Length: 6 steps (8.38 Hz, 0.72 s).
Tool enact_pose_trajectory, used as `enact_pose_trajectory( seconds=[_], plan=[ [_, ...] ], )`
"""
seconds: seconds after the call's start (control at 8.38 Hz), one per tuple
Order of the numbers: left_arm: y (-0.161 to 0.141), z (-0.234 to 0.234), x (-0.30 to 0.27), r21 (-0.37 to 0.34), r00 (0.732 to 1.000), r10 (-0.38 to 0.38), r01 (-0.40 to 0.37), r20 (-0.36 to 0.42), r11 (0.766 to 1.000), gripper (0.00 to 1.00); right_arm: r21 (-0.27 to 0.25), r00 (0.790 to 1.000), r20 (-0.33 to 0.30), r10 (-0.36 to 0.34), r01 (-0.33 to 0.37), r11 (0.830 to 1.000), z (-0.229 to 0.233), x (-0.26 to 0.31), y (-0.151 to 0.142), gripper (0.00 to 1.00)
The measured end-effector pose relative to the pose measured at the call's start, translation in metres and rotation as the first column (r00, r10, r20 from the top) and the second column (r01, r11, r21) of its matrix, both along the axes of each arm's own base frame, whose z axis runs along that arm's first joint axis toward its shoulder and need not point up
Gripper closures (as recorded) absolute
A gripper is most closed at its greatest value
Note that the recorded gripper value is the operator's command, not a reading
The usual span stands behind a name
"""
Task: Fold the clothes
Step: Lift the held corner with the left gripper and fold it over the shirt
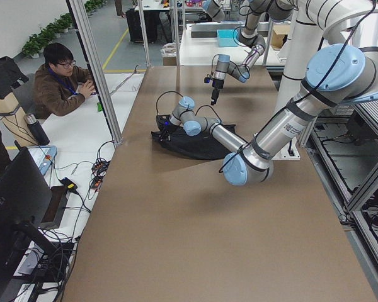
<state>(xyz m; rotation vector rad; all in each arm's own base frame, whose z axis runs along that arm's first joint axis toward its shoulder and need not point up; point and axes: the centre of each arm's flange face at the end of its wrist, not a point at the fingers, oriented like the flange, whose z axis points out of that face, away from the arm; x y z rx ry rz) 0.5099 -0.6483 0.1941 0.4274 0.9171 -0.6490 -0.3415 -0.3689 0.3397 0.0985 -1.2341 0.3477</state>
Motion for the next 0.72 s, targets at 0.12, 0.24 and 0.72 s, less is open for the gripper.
enact_pose_trajectory(
  seconds=[0.12,0.24,0.72],
  plan=[
    [-0.013,0.008,0.005,0.005,1.0,-0.008,0.008,-0.006,1.0,0.28,0.007,1.0,-0.007,0.008,-0.008,1.0,0.001,0.0,-0.001,0.05],
    [-0.021,0.012,0.005,0.011,1.0,-0.014,0.014,-0.013,1.0,0.0,0.009,1.0,-0.014,0.015,-0.015,1.0,0.001,0.0,-0.003,0.06],
    [-0.05,-0.018,-0.025,0.027,0.998,-0.039,0.041,-0.053,0.999,0.0,0.056,0.998,-0.069,0.0,0.003,0.998,0.0,-0.003,-0.009,0.05]
  ],
)
